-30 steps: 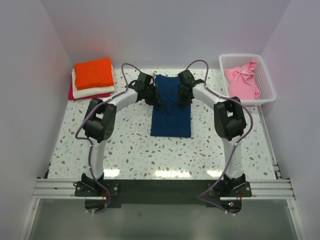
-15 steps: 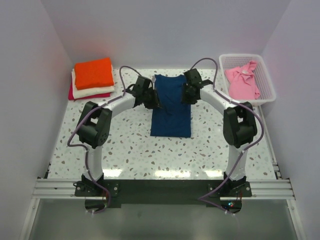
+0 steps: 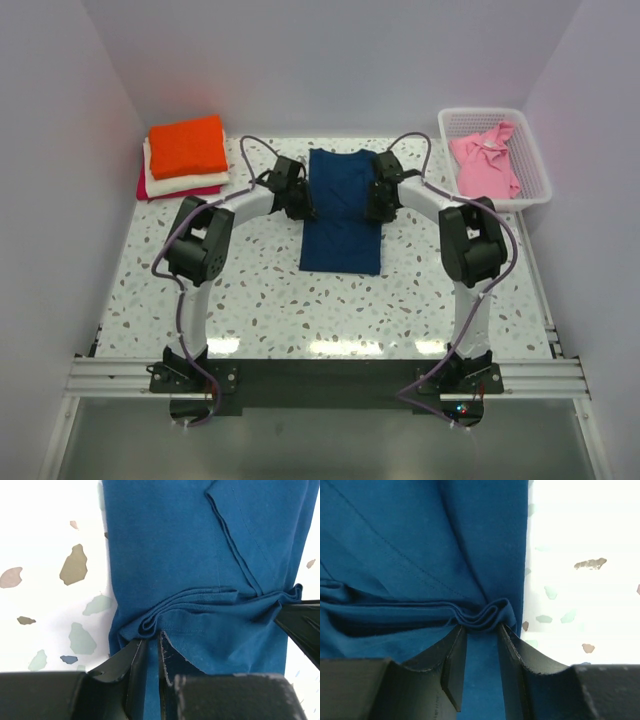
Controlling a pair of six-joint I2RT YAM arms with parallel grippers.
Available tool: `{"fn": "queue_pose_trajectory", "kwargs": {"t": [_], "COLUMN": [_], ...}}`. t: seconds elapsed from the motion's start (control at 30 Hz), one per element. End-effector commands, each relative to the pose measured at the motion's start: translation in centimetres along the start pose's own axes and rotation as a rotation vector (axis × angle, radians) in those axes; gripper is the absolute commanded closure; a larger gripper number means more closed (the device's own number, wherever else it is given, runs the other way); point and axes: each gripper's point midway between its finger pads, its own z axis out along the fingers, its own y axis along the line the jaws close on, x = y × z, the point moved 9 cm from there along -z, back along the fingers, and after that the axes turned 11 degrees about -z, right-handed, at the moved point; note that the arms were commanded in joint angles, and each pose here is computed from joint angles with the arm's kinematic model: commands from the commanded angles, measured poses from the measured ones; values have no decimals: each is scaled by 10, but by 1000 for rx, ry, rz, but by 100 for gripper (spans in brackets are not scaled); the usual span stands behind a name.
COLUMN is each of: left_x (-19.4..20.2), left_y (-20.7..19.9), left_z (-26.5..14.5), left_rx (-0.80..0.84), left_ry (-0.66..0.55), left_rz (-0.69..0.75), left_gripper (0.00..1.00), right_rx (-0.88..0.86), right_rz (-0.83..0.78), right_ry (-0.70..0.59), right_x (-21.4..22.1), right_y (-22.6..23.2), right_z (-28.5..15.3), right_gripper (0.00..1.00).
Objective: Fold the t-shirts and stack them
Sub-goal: Fold the tshirt
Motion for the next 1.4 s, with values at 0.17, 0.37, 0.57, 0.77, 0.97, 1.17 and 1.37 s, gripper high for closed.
{"fn": "queue_pose_trajectory", "kwargs": {"t": [0.17, 0.37, 0.57, 0.77, 0.97, 1.17, 1.37], "left_x": [-7, -12, -21, -35, -38, -32, -3], "left_y": [22, 23, 16, 1, -11, -15, -9], "left_z": [-1, -9, -19, -31, -44, -63, -85], "left_rx": [-87, -51, -20, 37, 98, 125, 175], "left_ry": [-65, -76, -88, -111, -106, -102, -97], "left_rz": [-48, -62, -48, -24, -15, -16, -31], "left_gripper": [85, 86, 85, 81, 78, 68, 53], "right_rx": [24, -1, -47, -87, -109, -126, -187], "right_rz": [58, 67, 76, 92, 100, 114, 134], "right_ry": [33, 26, -29, -67, -113, -105, -103], "right_x": [-6, -11, -27, -43, -48, -37, -2], "right_y": [-30, -31, -29, -31, -33, -32, -23], "right_z": [16, 12, -12, -36, -57, -70, -80], "right_gripper": [66, 66, 66, 62, 61, 61, 60]}}
